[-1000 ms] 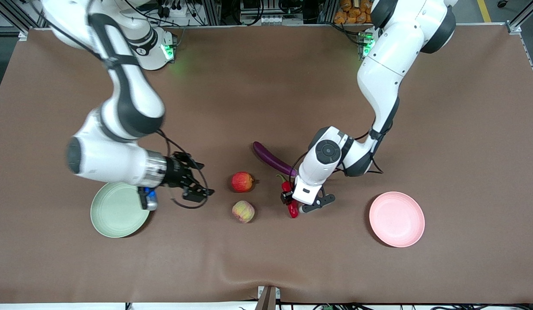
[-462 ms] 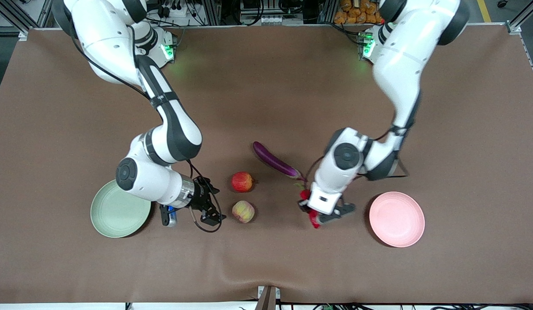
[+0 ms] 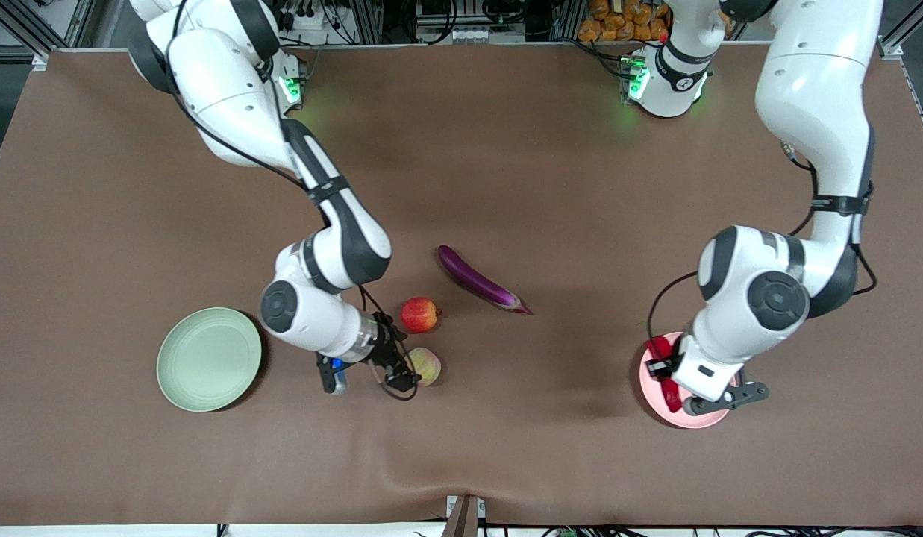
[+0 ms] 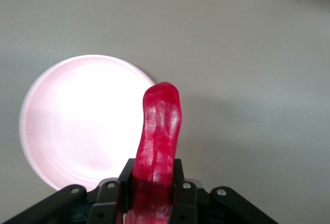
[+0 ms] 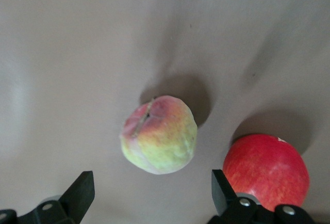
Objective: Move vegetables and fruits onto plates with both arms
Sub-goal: 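Lower the chili onto the pink plate while the right gripper lifts the peach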
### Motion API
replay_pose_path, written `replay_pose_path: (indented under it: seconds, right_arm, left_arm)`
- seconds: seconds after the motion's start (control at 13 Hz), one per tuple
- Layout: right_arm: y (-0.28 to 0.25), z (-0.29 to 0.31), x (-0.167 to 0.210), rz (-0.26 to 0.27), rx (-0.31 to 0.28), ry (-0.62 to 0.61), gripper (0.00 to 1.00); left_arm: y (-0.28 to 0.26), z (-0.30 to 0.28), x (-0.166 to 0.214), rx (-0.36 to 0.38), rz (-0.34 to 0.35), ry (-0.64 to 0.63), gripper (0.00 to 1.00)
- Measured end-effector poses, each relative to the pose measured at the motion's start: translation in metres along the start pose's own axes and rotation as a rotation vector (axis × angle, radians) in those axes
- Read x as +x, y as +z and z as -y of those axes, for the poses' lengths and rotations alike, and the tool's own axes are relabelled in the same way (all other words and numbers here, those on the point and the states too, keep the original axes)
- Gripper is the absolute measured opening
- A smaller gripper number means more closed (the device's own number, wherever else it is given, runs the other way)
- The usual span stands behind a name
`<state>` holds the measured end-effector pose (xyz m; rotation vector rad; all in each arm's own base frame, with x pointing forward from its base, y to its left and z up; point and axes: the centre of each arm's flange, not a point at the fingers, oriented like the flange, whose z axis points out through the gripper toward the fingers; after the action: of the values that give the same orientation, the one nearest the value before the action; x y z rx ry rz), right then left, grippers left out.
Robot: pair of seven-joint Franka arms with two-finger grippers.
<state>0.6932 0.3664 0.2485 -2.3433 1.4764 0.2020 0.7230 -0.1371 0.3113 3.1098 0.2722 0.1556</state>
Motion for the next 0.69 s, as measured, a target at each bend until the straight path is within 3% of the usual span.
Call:
replay_pose_path:
  seconds: [0.31,0.62,0.69]
  right_arm:
    - [0.029,-0.006,-0.006,-0.044,0.011,-0.039,1.0]
    - [0.04,-0.006,0.007,-0.077,0.04,-0.088,1.0]
    - [0.04,-0.005,0.01,-0.085,0.058,-0.101,1.0]
  left_arm:
    - [0.033,0.067,0.012,0.022,0.052,0.045,0.32]
    - [0.086,0.097,0.013,0.026,0.078,0.036,0.32]
    - [0.094,0.104,0.013,0.027,0.084,0.031,0.38]
